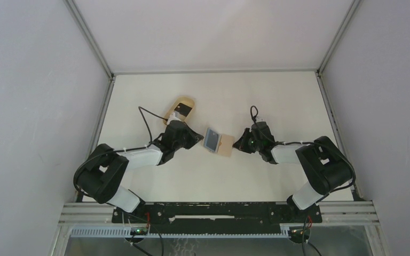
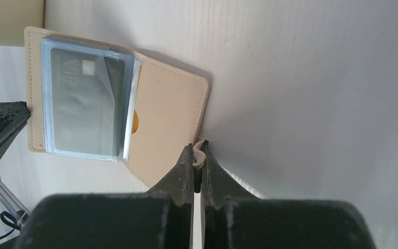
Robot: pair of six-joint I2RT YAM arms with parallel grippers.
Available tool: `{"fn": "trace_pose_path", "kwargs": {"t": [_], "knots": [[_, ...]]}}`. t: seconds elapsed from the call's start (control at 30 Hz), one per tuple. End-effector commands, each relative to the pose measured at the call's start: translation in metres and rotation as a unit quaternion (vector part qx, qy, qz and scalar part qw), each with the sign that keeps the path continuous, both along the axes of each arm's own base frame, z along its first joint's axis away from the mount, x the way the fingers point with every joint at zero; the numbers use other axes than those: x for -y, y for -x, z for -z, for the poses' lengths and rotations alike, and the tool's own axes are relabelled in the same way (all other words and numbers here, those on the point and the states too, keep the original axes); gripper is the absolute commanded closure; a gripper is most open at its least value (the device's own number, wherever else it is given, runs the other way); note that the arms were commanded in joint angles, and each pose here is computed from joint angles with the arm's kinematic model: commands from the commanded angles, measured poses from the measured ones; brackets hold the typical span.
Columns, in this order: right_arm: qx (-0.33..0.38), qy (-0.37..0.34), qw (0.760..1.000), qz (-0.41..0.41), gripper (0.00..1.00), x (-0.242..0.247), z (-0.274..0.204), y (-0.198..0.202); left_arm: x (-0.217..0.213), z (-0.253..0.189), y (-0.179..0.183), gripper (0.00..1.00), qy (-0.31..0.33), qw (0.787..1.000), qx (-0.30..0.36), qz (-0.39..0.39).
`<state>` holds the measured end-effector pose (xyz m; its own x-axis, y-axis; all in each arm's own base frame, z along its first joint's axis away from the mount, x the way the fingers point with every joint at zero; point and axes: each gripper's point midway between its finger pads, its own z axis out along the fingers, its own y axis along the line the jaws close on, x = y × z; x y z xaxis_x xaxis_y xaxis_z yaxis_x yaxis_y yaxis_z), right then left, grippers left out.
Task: Take the credit cards out of the card holder
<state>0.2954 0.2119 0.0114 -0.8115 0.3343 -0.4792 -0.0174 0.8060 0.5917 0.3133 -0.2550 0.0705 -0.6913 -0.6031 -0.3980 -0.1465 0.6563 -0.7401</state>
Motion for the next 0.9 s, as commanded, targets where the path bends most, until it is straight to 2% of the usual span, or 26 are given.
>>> {"fn": "trace_pose_path", "kwargs": {"t": [0.0, 0.03, 0.07, 0.1, 0.13, 0.17, 0.23, 0.37, 0.43, 0.53, 0.63, 0.87], "knots": [[0.009, 0.009, 1.0, -0.014, 1.0, -0.001, -0.001, -0.003, 0.002, 0.005, 0.001, 0.99, -0.017, 1.0, -0.002, 0.02], [0.01, 0.011, 1.0, -0.014, 1.0, 0.0, -0.001, -0.003, 0.001, 0.008, 0.002, 0.94, -0.021, 1.0, -0.009, 0.02], [0.011, 0.013, 1.0, -0.015, 1.0, 0.0, -0.002, -0.003, -0.001, 0.01, 0.004, 0.84, -0.027, 0.999, -0.015, 0.016], [0.011, 0.017, 1.0, -0.015, 1.0, 0.002, -0.002, -0.002, -0.005, 0.012, 0.004, 0.73, -0.036, 0.999, -0.02, 0.01], [0.013, 0.02, 1.0, -0.017, 1.0, 0.004, -0.003, -0.002, -0.009, 0.011, 0.005, 0.58, -0.045, 0.999, -0.02, 0.007], [0.016, 0.022, 0.999, -0.02, 1.0, 0.005, -0.006, -0.001, -0.014, 0.008, 0.006, 0.49, -0.058, 0.998, -0.019, 0.003], [0.031, 0.014, 0.999, -0.038, 1.0, 0.004, -0.018, 0.0, -0.022, -0.003, 0.006, 0.39, -0.08, 0.997, -0.006, -0.002], [0.098, -0.045, 0.99, -0.093, 1.0, -0.006, -0.067, -0.001, -0.031, -0.032, 0.007, 0.35, -0.099, 0.995, 0.026, 0.0], [0.128, -0.06, 0.984, -0.104, 1.0, -0.007, -0.091, -0.005, -0.026, -0.048, 0.007, 0.34, -0.084, 0.995, 0.042, 0.011], [0.138, -0.06, 0.982, -0.114, 1.0, -0.005, -0.108, -0.009, -0.007, -0.072, 0.008, 0.33, -0.043, 0.996, 0.069, 0.041], [0.129, -0.061, 0.982, -0.121, 1.0, -0.005, -0.106, -0.01, 0.017, -0.082, 0.008, 0.32, -0.004, 0.994, 0.083, 0.076], [0.067, -0.024, 0.993, -0.097, 1.0, 0.007, -0.065, -0.007, 0.058, -0.068, 0.006, 0.33, 0.032, 0.99, 0.072, 0.118]]}}
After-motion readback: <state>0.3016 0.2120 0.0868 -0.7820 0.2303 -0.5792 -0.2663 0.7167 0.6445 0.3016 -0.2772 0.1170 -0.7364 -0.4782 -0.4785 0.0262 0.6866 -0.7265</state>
